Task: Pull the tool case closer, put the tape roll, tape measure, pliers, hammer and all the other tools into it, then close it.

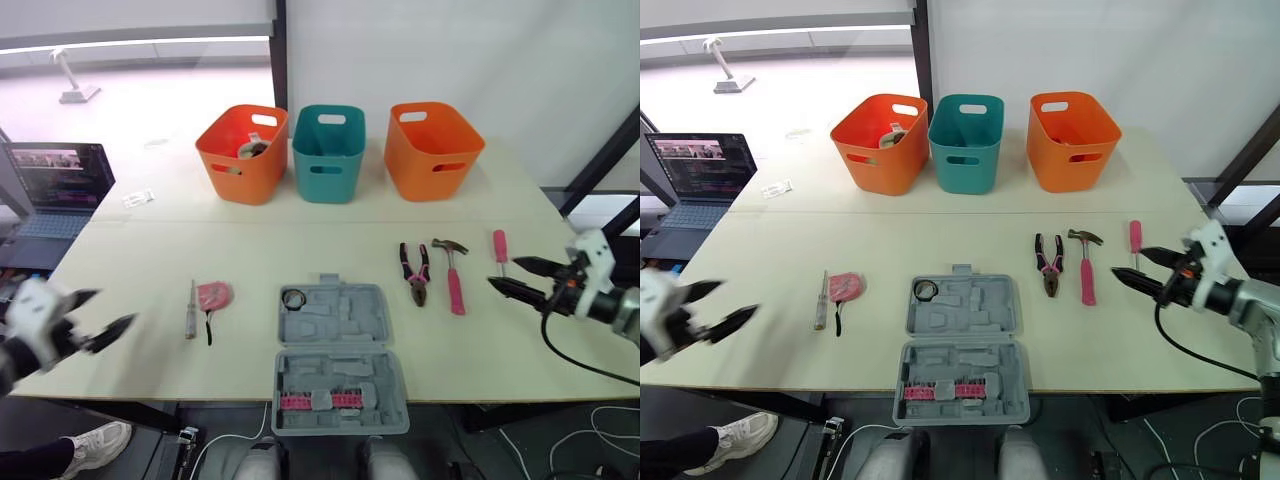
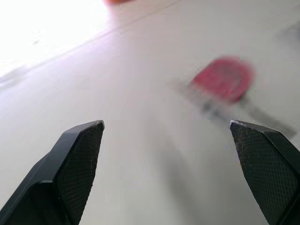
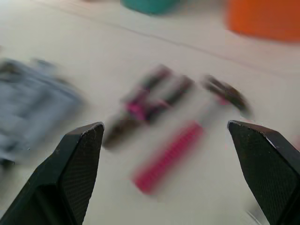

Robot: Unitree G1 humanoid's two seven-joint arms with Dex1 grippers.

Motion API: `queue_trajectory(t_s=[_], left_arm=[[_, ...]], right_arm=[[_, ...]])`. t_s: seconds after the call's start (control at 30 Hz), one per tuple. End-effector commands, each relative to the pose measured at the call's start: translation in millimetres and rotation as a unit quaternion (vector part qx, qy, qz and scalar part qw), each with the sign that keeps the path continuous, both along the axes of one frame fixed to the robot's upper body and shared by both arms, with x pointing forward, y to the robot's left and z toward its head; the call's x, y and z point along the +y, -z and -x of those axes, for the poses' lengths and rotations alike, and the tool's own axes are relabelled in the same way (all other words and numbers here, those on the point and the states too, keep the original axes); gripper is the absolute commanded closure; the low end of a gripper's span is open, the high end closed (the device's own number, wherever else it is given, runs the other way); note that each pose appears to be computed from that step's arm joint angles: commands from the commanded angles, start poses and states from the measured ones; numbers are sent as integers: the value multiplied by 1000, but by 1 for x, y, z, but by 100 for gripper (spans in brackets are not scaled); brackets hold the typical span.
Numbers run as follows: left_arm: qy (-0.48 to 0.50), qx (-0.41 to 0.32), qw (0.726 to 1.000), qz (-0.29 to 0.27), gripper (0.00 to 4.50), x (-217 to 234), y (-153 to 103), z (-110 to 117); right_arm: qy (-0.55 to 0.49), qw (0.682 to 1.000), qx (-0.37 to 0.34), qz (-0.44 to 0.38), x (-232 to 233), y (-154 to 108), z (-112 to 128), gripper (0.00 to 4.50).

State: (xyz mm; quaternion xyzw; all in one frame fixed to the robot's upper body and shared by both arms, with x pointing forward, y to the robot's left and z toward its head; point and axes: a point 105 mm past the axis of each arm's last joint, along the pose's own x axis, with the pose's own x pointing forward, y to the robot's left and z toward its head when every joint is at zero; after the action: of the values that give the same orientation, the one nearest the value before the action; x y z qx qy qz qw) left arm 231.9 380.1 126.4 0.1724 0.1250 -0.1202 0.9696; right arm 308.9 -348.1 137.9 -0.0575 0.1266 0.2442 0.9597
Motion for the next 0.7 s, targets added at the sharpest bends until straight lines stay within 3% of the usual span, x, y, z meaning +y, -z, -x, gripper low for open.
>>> queue_trajectory(t_s=[0.03, 0.13, 0.23, 0.43, 0.7], left_arm=[[-74, -58, 996, -1, 3, 29, -21, 24], [-142, -49, 988, 21, 3, 52, 1, 64], [-174, -54, 982, 40, 3, 61, 9, 82], [-164, -66, 983, 42, 3, 58, 5, 78], [-120, -101, 987, 37, 3, 29, -13, 51]], right_arm=[[30, 998, -40, 24, -25, -8, 3, 0], [63, 997, -52, 7, -41, -3, 8, 0], [67, 997, -47, 4, -44, 3, 10, 0], [65, 997, -52, -4, -43, -2, 4, 0], [-46, 994, -92, -31, 16, -44, -22, 0]])
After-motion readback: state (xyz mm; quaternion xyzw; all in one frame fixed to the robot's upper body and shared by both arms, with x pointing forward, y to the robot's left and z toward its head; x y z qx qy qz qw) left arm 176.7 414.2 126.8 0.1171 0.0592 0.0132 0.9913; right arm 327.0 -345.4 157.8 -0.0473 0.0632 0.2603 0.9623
